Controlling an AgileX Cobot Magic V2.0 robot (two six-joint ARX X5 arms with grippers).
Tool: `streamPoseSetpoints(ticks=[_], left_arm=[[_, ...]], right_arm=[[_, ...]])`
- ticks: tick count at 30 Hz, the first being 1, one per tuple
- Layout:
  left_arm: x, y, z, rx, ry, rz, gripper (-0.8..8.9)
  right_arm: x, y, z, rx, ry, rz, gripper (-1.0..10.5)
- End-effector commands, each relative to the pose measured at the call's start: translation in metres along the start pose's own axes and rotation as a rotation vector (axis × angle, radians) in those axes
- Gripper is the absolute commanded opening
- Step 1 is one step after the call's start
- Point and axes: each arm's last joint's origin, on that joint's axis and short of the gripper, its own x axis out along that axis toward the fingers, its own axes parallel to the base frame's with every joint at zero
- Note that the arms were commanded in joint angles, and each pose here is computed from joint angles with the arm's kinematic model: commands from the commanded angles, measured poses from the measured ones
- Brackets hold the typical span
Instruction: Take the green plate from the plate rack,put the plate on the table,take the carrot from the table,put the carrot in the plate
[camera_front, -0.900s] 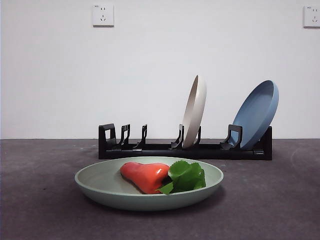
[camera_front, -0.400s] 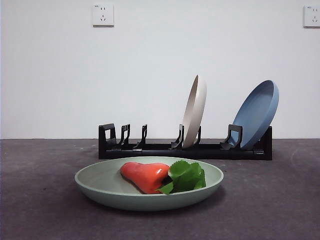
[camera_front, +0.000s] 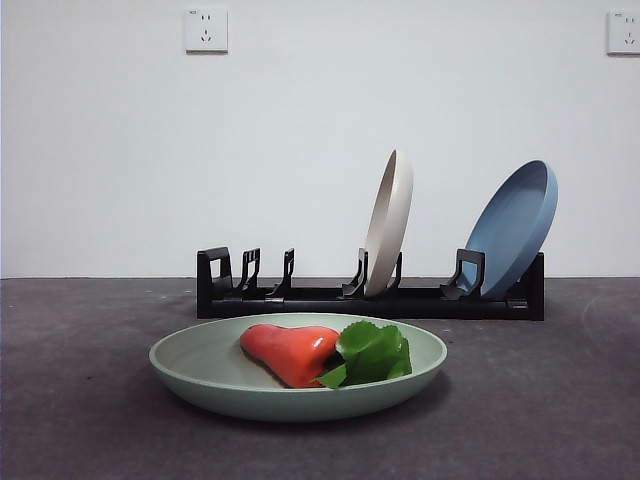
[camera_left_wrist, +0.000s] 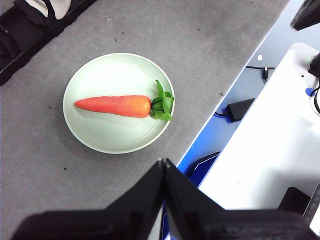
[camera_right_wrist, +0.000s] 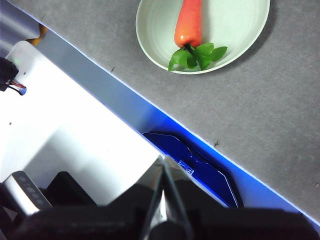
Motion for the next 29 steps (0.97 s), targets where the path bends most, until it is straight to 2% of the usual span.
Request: streamPoseSetpoints(ticks=[1,5,8,10,13,17,20,25,29], left_arm=[[0.001,0.0,0.0,-0.007,-0.001,0.004,-0.02],[0.0,0.001,0.002,-0.01,-0.026,0.011,-0.02],[-0.008,0.008,0.003,0.006,-0.102,0.121,-0.02],[-0.017,0.017,0.007,0.032,-0.211,0.212,-0.02],[-0.038,0.031,0.013,0.062,-0.447,0.295,-0.02],[-0.064,0.05,0.006,0.007,-0.719,0.438,-0.02],[-0.072,0.06,-0.01,-0.042,-0.826,0.594,-0.02],[-0.056,0.069,-0.048,-0.099,-0.864,0.784,-0.02],[-0.023,0.075,-0.084,-0.139,-0.834,0.856,-0.02]], right_arm=[[0.0,0.0,0.0,-0.003,-0.005,-0.001,0.0],[0.0,0.0,0.0,-0.003,-0.005,-0.001,0.0],[0.0,0.0,0.0,-0.003,-0.005,0.0,0.0],[0.0,0.0,0.0,-0.003,-0.005,-0.001,0.0],[0.0,0.0,0.0,-0.003,-0.005,0.0,0.0],[0.0,0.0,0.0,-0.003,-0.005,-0.001,0.0],[0.0,0.0,0.0,-0.003,-0.005,-0.001,0.0],[0.0,0.0,0.0,-0.003,-0.005,-0.001,0.0],[0.0,0.0,0.0,-0.003,-0.005,-0.001,0.0]])
